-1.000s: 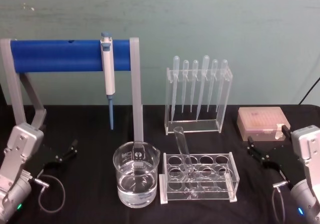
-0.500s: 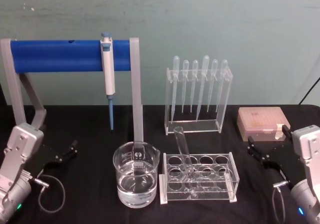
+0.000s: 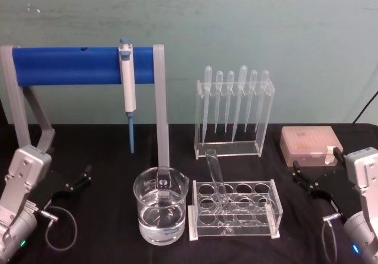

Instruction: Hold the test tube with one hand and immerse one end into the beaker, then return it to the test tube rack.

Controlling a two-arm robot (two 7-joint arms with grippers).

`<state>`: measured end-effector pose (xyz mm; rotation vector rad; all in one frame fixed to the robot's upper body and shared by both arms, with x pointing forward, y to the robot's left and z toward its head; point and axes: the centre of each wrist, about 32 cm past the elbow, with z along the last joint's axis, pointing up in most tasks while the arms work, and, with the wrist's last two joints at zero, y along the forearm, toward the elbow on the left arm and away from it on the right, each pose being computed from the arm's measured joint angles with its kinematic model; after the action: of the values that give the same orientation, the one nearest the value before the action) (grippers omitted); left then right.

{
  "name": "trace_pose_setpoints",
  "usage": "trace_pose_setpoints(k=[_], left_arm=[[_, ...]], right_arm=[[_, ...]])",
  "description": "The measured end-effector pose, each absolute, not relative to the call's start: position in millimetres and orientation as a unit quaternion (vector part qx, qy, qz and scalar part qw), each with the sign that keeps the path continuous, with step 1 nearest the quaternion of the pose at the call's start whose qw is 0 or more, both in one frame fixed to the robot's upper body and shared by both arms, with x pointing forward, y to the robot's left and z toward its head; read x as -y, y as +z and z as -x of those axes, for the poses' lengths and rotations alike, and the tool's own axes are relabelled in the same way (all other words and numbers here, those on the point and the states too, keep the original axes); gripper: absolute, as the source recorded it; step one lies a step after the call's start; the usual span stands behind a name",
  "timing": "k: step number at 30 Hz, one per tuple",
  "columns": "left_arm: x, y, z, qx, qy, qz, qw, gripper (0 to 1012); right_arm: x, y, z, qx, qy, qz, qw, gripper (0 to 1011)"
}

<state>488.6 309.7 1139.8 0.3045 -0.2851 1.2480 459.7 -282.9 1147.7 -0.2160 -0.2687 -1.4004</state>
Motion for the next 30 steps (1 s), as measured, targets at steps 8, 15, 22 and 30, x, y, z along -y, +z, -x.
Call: trace_pose_setpoints(k=[8, 15, 22, 30], left_arm=[[-309.7, 1139.8, -488.6, 0.132, 0.580, -0.141, 0.791, 1000], [-309.7, 1139.8, -488.6, 0.132, 0.580, -0.141, 0.791, 1000], [-309.7, 1139.8, -488.6, 0.132, 0.580, -0.141, 0.791, 1000], [-309.7, 1139.8, -488.6, 0.132, 0.580, -0.141, 0.791, 1000]], right_arm=[[282.8, 1148.0, -459.7, 0.123, -0.641, 0.099, 0.751, 1002], [282.8, 1148.0, -459.7, 0.123, -0.642, 0.099, 0.751, 1002], [282.8, 1148.0, -459.7, 0.123, -0.642, 0.099, 0.751, 1002], [282.8, 1148.0, -459.7, 0.123, -0.642, 0.099, 0.751, 1002]])
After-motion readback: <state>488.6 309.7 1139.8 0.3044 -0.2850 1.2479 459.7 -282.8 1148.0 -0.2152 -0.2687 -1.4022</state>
